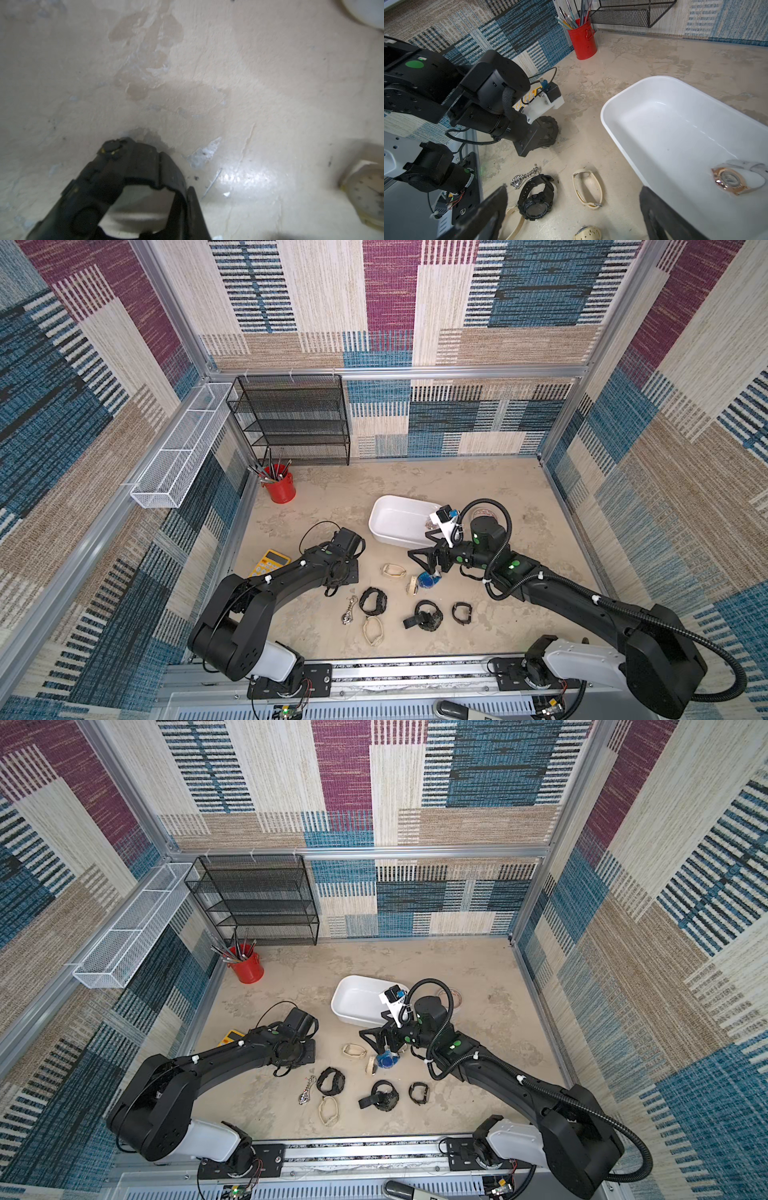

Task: Put the watch into the storage box
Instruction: Pick up the watch at the center of the board.

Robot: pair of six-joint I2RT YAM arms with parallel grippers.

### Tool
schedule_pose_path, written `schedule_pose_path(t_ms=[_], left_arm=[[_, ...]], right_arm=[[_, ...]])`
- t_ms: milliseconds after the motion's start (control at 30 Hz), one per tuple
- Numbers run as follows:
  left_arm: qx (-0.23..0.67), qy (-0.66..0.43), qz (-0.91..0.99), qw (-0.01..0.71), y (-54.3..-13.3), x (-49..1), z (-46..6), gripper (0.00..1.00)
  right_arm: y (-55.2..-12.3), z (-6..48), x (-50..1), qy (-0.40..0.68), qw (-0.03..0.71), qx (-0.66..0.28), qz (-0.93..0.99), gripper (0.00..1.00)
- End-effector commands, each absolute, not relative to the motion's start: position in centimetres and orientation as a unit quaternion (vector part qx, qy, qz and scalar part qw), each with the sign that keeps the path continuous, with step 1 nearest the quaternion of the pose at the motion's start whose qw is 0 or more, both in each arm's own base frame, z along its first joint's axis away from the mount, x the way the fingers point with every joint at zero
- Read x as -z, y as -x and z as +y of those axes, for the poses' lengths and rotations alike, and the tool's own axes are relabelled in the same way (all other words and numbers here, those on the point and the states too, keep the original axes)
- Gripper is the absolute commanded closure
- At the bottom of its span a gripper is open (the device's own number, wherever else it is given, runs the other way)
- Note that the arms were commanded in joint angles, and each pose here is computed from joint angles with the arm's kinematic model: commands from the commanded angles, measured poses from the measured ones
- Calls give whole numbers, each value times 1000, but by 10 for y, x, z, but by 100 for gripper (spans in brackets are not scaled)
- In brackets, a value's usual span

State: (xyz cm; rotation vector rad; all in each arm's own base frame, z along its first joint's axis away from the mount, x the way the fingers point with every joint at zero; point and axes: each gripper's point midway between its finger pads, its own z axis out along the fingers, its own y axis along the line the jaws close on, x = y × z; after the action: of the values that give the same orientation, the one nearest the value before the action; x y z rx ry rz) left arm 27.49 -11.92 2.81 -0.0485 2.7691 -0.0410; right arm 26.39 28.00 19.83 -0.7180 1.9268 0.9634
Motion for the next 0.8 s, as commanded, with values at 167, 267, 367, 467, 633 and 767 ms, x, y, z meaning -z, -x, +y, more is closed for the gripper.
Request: schedule_pose_path(t_ms=[167, 267, 367, 467, 633, 767], left_arm=[[56, -5, 969, 239, -292, -69, -135, 100], [79, -12, 961, 264, -297, -92, -142, 100], [112, -21, 949, 294, -305, -119, -153, 100], [142, -30, 938, 314, -312, -142, -164, 100], [198, -42, 918, 342, -324, -172, -187, 100], [217, -47, 912, 345, -332, -181, -198, 100]], right_arm=[[-266, 285, -198, 285, 425, -390, 766, 0], [-267, 287, -197, 283, 424, -393, 765, 0], [-270, 286, -198, 273, 428, -390, 768, 0], [-276, 281, -199, 252, 440, -379, 774, 0], [-286, 272, -198, 211, 450, -363, 788, 0], [-288, 270, -199, 197, 450, -366, 791, 0]])
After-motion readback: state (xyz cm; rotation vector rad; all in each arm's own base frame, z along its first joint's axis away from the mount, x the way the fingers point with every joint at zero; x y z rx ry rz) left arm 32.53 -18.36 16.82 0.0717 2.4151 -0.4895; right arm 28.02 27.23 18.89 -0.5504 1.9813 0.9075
